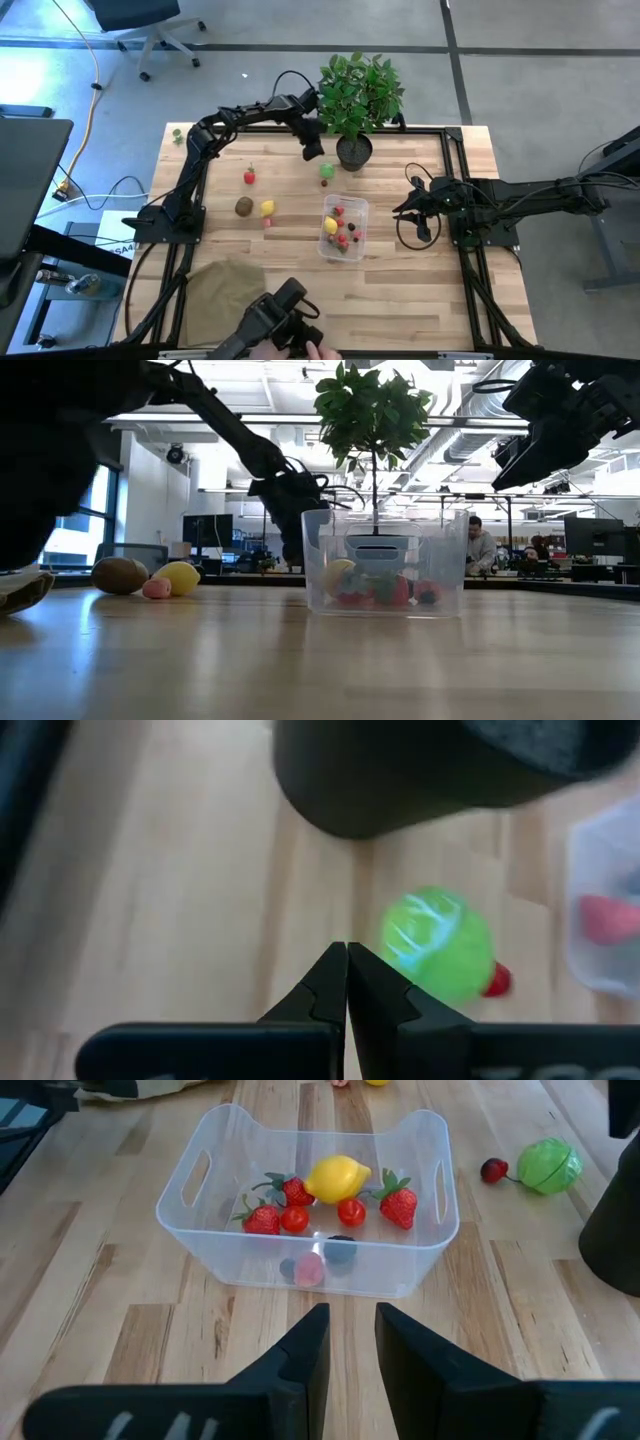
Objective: Pick and placing Produce into tupperware
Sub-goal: Put the green cabbage into the transparent container
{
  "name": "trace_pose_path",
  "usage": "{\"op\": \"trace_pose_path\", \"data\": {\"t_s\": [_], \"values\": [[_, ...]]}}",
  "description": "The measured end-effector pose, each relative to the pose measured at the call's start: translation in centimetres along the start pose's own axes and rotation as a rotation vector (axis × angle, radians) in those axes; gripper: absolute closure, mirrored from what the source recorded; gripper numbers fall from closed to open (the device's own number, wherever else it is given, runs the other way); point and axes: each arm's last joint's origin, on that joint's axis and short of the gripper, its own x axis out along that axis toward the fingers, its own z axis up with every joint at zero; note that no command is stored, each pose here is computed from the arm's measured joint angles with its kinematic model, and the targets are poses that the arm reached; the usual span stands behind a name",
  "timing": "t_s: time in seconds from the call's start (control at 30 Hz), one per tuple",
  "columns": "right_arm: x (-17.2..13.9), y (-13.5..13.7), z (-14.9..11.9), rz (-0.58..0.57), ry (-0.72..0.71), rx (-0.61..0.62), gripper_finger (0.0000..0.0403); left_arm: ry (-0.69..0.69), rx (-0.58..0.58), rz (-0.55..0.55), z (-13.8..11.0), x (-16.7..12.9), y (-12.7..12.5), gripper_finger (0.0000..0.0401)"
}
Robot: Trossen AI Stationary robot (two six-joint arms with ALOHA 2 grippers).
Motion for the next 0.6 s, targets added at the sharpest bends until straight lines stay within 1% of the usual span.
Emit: {"op": "trace_pose_path", "data": {"t_s": [0.13, 0.37, 0.6], "values": [[0.0, 0.0, 0.0, 0.0, 0.0, 0.0, 0.0329, -0.029, -0.009, 0.024, 0.5, 0.2, -0.2, 0.0401], [0.0, 0.0, 0.0, 0.0, 0.0, 0.0, 0.0329, -0.021, -0.029, 0.003, 1.0, 1.1, -1.5, 0.0401], [0.0, 0.0, 0.0, 0.0, 0.0, 0.0, 0.0329, 0.001, -0.059, -0.019, 1.0, 1.6, -2.2, 0.0401]]}}
